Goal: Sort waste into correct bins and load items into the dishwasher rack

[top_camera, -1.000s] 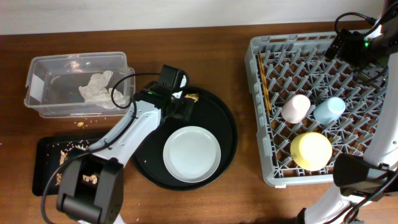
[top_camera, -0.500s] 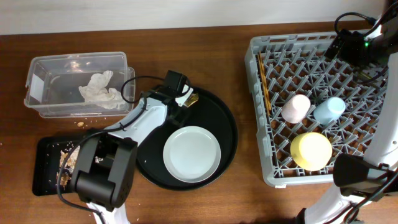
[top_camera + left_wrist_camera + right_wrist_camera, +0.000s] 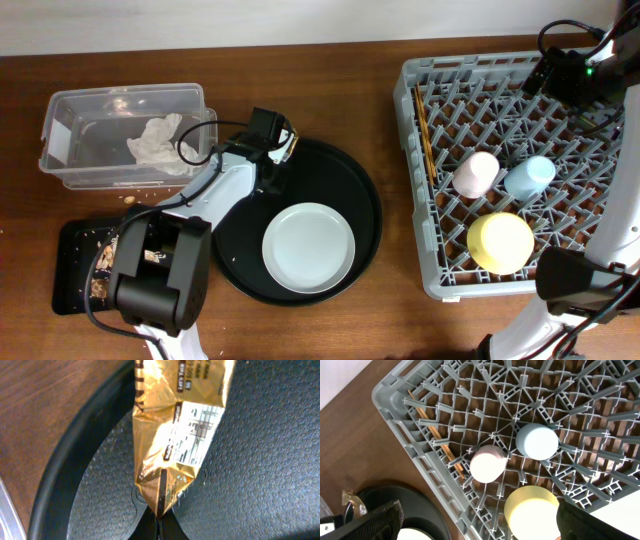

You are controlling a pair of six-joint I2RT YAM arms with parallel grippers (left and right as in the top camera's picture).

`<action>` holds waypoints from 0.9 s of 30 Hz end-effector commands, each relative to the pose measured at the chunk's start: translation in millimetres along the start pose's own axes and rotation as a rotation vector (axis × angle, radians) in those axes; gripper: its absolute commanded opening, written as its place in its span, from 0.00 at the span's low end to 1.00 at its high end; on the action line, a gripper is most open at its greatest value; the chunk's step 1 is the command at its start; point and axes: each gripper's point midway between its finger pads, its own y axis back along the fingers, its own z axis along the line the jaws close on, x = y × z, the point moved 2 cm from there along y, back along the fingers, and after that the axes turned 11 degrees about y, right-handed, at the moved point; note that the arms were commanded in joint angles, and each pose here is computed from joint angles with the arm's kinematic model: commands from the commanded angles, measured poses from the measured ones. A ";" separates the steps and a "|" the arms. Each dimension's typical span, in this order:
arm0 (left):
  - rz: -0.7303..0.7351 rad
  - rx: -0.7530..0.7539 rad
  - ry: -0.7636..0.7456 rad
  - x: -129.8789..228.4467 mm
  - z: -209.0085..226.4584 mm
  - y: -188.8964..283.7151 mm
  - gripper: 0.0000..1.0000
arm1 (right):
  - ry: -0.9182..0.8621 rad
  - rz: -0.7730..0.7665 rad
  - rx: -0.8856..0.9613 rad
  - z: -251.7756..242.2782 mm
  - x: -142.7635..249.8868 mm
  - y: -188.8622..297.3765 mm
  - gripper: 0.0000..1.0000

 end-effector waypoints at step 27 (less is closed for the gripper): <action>-0.446 -0.121 1.415 -32.3 210.5 119.6 0.40 | 0.008 -0.005 0.009 -1.5 0.6 2.7 0.99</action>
